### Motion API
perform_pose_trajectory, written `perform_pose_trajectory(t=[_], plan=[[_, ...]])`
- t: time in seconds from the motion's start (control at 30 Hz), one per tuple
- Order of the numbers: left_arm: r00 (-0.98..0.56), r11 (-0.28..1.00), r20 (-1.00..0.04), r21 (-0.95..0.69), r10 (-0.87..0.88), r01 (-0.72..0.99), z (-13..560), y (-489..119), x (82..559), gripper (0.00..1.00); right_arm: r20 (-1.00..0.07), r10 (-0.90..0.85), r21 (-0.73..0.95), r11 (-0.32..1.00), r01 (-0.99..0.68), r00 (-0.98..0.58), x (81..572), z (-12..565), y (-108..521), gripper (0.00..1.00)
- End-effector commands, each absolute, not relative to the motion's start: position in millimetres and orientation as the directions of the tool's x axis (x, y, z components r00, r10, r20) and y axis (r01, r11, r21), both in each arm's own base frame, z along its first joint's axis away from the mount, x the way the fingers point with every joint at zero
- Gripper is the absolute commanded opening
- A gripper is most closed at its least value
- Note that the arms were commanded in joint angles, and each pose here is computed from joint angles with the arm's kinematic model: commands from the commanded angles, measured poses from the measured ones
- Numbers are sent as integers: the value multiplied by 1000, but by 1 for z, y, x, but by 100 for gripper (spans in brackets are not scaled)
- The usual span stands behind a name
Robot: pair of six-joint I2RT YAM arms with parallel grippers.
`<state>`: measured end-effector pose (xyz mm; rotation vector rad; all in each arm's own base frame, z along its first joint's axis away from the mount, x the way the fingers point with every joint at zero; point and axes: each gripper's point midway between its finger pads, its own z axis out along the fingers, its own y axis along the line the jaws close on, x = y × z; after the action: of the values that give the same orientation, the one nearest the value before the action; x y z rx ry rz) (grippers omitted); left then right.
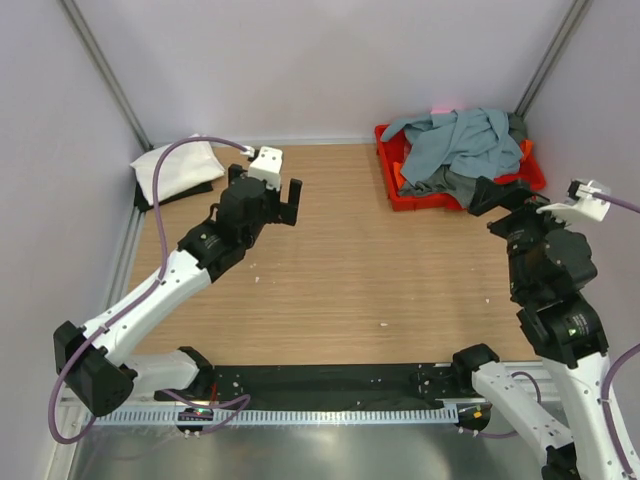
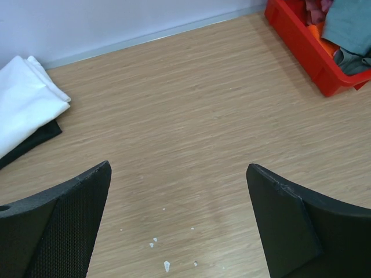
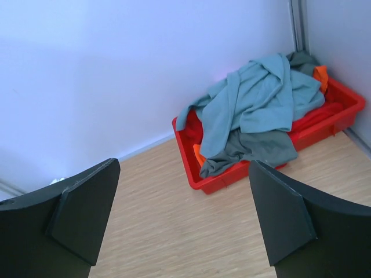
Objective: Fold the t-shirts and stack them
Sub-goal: Grab the tshirt from the pile
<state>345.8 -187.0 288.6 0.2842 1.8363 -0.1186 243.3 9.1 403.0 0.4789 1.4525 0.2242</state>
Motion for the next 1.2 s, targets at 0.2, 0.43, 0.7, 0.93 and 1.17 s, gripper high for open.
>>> perform_pose_trajectory(t=[0.2, 0.43, 0.7, 0.93, 1.17], plan=[[-206, 963, -967, 98, 152, 253, 319, -184, 341, 99, -945, 274, 303, 940, 155, 181, 276, 467, 10, 100], [-203, 965, -967, 104, 155, 239, 321, -182, 339, 99, -952, 215, 104, 898, 427, -219, 407, 428, -9, 100], [-210, 963, -964, 109, 164, 247, 319, -186, 337, 99, -832, 329, 149, 908, 390, -446, 552, 312, -38, 91], [-229, 959, -957, 116, 177, 257, 316, -190, 337, 99, -791, 323, 109, 910, 400, -519, 597, 227, -45, 90], [-250, 958, -948, 130, 195, 255, 310, -192, 340, 99, -767, 338, 119, 910, 397, -545, 610, 191, -48, 71]])
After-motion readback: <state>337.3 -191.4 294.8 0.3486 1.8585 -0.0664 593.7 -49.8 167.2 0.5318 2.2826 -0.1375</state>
